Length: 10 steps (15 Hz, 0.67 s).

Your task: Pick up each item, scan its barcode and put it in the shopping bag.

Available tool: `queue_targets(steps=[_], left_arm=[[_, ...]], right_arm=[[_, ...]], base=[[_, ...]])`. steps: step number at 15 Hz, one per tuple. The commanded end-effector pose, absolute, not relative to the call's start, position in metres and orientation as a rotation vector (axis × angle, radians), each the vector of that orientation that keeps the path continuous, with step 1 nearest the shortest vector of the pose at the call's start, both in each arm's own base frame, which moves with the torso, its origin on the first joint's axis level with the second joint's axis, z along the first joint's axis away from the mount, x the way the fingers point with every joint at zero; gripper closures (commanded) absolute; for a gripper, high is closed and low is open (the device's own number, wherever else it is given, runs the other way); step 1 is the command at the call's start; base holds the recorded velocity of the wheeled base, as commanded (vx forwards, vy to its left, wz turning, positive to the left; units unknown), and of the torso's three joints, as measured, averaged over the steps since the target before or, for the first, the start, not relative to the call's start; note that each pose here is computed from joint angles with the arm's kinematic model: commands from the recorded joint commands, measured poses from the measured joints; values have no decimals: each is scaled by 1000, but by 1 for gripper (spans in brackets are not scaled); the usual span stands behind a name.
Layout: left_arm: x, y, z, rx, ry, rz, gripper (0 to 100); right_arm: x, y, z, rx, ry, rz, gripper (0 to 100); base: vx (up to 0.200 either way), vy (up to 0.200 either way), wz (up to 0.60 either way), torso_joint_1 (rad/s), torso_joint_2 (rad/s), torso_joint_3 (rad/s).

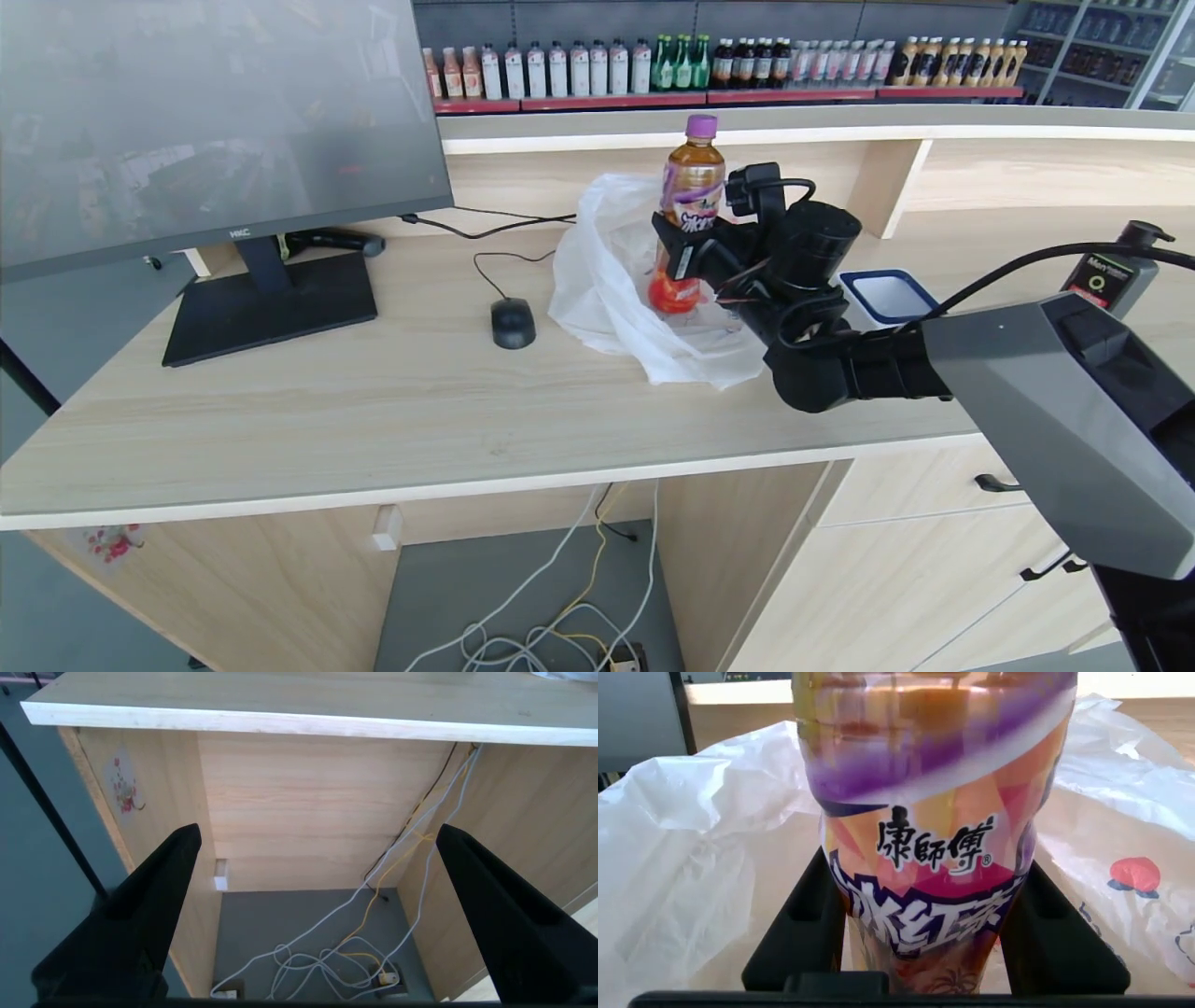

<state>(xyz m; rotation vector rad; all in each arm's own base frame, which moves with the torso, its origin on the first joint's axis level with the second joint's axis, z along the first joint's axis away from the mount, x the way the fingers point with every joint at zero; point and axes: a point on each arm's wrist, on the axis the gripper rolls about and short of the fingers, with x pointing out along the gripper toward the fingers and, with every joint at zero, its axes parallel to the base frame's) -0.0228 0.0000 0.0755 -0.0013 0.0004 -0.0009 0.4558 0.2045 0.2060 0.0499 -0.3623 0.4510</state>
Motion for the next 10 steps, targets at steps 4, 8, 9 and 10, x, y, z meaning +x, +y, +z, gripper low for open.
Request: queue_targets(steps=[4,8,9,10], left_arm=[[-23,0,75,-2,0,-2,0],[-23,0,75,-2,0,-2,0],[-23,0,75,-2,0,0,0],[-23,0,75,-2,0,0,0]], right_arm=[[462,207,189,43,-330,453,100],[464,211,179,39,-312,456,100],[463,212,179,40,-312,459,100],[462,215,178,40,-310,465,100]], base=[[0,0,0,0,0,0],[0,0,0,0,0,0],[0,0,0,0,0,0],[0,0,0,0,0,0]])
